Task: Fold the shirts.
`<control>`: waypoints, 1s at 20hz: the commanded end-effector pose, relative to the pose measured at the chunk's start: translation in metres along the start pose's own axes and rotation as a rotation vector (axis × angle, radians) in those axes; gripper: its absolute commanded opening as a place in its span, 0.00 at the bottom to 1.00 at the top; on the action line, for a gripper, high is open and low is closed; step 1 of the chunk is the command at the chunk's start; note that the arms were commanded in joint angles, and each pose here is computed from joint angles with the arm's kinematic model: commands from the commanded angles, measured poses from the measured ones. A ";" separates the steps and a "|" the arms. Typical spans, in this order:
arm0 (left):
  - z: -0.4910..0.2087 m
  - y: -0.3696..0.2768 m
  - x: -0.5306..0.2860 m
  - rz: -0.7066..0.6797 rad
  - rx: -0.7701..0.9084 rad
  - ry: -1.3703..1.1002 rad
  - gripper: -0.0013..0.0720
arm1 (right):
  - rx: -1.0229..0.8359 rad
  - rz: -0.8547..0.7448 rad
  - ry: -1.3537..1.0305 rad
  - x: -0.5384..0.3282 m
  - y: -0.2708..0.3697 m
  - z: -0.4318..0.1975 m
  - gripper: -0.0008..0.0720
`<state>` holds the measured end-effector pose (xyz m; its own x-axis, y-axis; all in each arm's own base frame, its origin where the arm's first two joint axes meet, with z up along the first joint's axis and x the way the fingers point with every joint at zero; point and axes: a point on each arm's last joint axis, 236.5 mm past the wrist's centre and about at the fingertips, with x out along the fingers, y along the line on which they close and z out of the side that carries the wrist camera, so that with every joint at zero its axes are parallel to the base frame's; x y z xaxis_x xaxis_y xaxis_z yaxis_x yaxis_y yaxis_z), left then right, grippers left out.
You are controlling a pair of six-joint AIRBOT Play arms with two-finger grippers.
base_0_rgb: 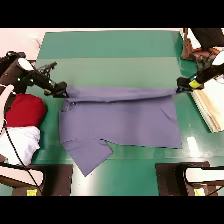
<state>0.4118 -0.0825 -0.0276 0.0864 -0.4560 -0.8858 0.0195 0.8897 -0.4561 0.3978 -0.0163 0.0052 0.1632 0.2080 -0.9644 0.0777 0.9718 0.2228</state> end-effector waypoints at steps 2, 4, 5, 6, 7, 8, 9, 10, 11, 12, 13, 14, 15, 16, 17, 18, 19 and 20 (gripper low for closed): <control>-0.021 0.008 0.018 -0.002 -0.071 0.052 0.72 | 0.025 -0.002 0.008 0.017 -0.003 -0.026 0.26; -0.019 0.002 -0.001 0.012 -0.045 0.009 0.67 | 0.022 -0.004 -0.014 0.003 -0.002 -0.028 0.49; -0.022 0.001 -0.017 0.044 -0.019 -0.009 0.67 | 0.021 -0.006 -0.036 -0.010 -0.002 -0.029 0.49; -0.031 0.006 -0.033 0.103 -0.010 -0.030 0.68 | 0.023 -0.009 -0.060 -0.022 -0.002 -0.030 0.49; -0.046 0.015 -0.046 0.166 -0.009 -0.039 0.68 | 0.027 -0.012 -0.085 -0.037 -0.004 -0.034 0.49; -0.070 0.024 -0.053 0.224 -0.025 -0.027 0.68 | 0.031 -0.017 -0.110 -0.050 -0.006 -0.037 0.50; -0.101 0.028 -0.054 0.244 -0.047 0.001 0.68 | 0.037 -0.022 -0.141 -0.060 -0.008 -0.041 0.58; -0.129 0.027 -0.050 0.237 -0.056 0.027 0.68 | 0.042 -0.027 -0.170 -0.067 -0.009 -0.043 0.58; -0.157 0.025 -0.042 0.216 -0.071 0.050 0.68 | 0.050 -0.031 -0.191 -0.070 -0.011 -0.046 0.58; -0.184 0.025 -0.033 0.204 -0.103 0.071 0.68 | 0.054 -0.033 -0.196 -0.071 -0.012 -0.049 0.58; -0.209 0.024 -0.024 0.189 -0.129 0.094 0.68 | 0.055 -0.033 -0.195 -0.070 -0.012 -0.052 0.58; -0.232 0.026 -0.014 0.179 -0.162 0.118 0.68 | 0.057 -0.032 -0.189 -0.068 -0.012 -0.055 0.58; -0.249 0.024 -0.004 0.159 -0.192 0.141 0.68 | 0.058 -0.031 -0.182 -0.067 -0.012 -0.056 0.58; -0.264 0.018 0.008 0.115 -0.221 0.165 0.68 | 0.059 -0.023 -0.179 -0.065 -0.011 -0.055 0.58; -0.274 0.012 0.017 0.071 -0.250 0.185 0.68 | 0.062 -0.008 -0.178 -0.064 -0.007 -0.055 0.58; -0.280 0.004 0.027 0.021 -0.275 0.195 0.68 | 0.066 0.012 -0.178 -0.063 -0.003 -0.054 0.58; -0.283 -0.001 0.035 -0.009 -0.278 0.191 0.68 | 0.069 0.025 -0.182 -0.063 0.000 -0.052 0.58; -0.285 -0.005 0.043 -0.023 -0.279 0.188 0.68 | 0.070 0.032 -0.186 -0.063 0.001 -0.051 0.58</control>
<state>0.1502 -0.0878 -0.0717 -0.0972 -0.4112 -0.9064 -0.2049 0.8994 -0.3861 0.3349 -0.0293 0.0571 0.3325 0.1785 -0.9261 0.1378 0.9622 0.2349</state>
